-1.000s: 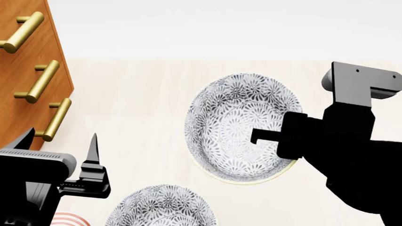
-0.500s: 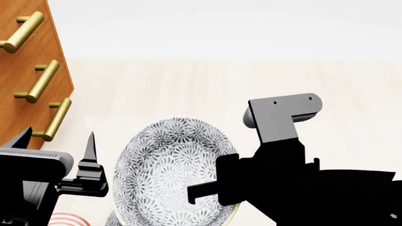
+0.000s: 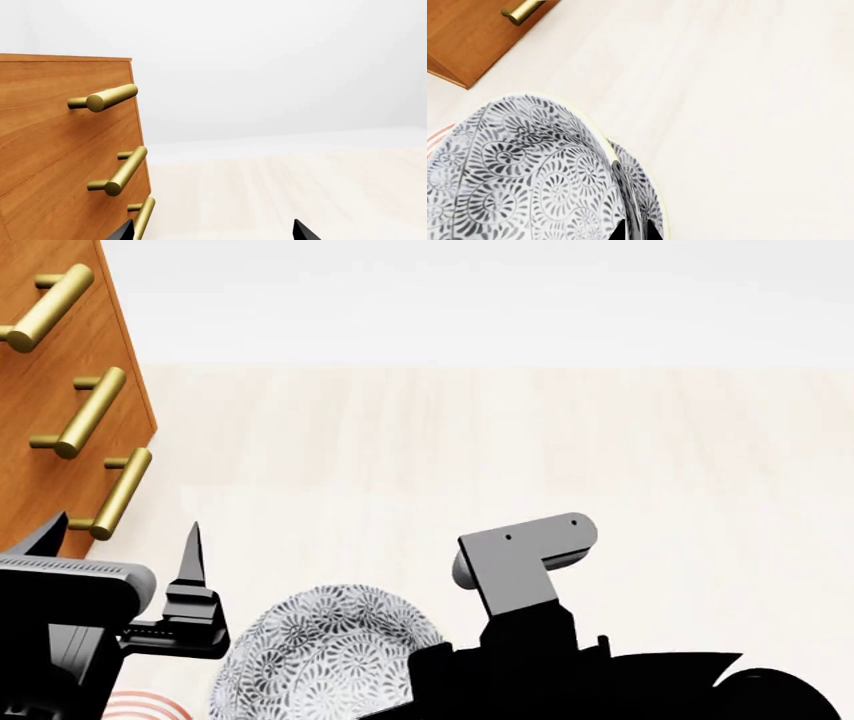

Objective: Stack the bowl at the front on the bowl in the middle.

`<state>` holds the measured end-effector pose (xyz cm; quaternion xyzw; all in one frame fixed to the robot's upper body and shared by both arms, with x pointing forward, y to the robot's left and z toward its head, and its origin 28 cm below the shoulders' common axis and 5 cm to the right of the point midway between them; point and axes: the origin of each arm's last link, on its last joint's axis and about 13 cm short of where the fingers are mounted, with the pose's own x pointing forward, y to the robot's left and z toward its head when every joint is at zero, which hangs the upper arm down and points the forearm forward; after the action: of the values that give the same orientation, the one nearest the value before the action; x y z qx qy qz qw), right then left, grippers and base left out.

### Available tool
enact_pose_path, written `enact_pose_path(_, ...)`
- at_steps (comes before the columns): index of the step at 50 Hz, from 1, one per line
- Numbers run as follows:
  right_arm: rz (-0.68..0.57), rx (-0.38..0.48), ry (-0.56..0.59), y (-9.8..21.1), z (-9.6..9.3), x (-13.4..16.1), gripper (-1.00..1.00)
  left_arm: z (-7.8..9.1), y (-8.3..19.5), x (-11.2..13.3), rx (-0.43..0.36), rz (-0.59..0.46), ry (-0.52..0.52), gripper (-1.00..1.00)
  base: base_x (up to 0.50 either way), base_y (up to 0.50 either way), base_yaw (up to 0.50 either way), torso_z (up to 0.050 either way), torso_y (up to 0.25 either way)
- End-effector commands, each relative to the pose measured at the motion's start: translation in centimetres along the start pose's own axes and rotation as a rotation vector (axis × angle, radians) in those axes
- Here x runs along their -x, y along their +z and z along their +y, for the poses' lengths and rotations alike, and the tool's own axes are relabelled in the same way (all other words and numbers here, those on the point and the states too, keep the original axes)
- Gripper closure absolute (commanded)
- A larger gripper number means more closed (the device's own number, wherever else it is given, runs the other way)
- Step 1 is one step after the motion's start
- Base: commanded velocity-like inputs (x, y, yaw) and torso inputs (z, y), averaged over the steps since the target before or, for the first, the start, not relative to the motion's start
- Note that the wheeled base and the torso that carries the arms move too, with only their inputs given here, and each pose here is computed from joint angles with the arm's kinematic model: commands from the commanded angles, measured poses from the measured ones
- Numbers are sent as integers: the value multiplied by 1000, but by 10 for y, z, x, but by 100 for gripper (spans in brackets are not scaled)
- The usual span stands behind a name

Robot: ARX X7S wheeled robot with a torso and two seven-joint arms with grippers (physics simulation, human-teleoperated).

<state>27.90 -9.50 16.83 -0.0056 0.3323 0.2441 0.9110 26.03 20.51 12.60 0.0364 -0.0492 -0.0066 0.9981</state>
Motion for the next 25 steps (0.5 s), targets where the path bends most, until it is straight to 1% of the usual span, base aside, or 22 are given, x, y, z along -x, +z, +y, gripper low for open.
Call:
enact_pose_path(1,23,-2,39,-7,1,-11,-100,-1,0,0,2,0,-3,-100,0,0,0,0,0)
enact_pose_path(15,15,11,33,-7,2,-10,-100,-1,-3,1,-1,6,-9,-100,0,0,0,0,0)
enact_pose_path(17,-24,29,-24,-4,1,-6,-100,-1,-3,1,-1,6,-9,-100,0,0,0,0,0)
enact_pose_path(19,-122,63,-78,2,2,3,-100,-1,-2,1,0,5,-9,-100,0,0,0,0,0)
enact_pose_path(20,-199,69,-157,8,0,12,-100,-1,-2,1,2,4,-9,-100,0,0,0,0,0)
enact_pose_path(21,-283,60,-156,13,0,20,-100,0,-1,1,4,2,-8,-100,0,0,0,0,0)
enact_pose_path(22,-293,37,-155,13,-2,22,-100,0,-1,1,6,0,-8,-100,0,0,0,0,0)
enact_pose_path(24,-385,60,-185,13,-3,30,-100,0,0,1,10,-3,-10,-100,0,0,0,0,0)
enact_pose_path(25,-443,89,-226,12,-3,34,-100,-1,0,2,11,-5,-11,-100,0,0,0,0,0)
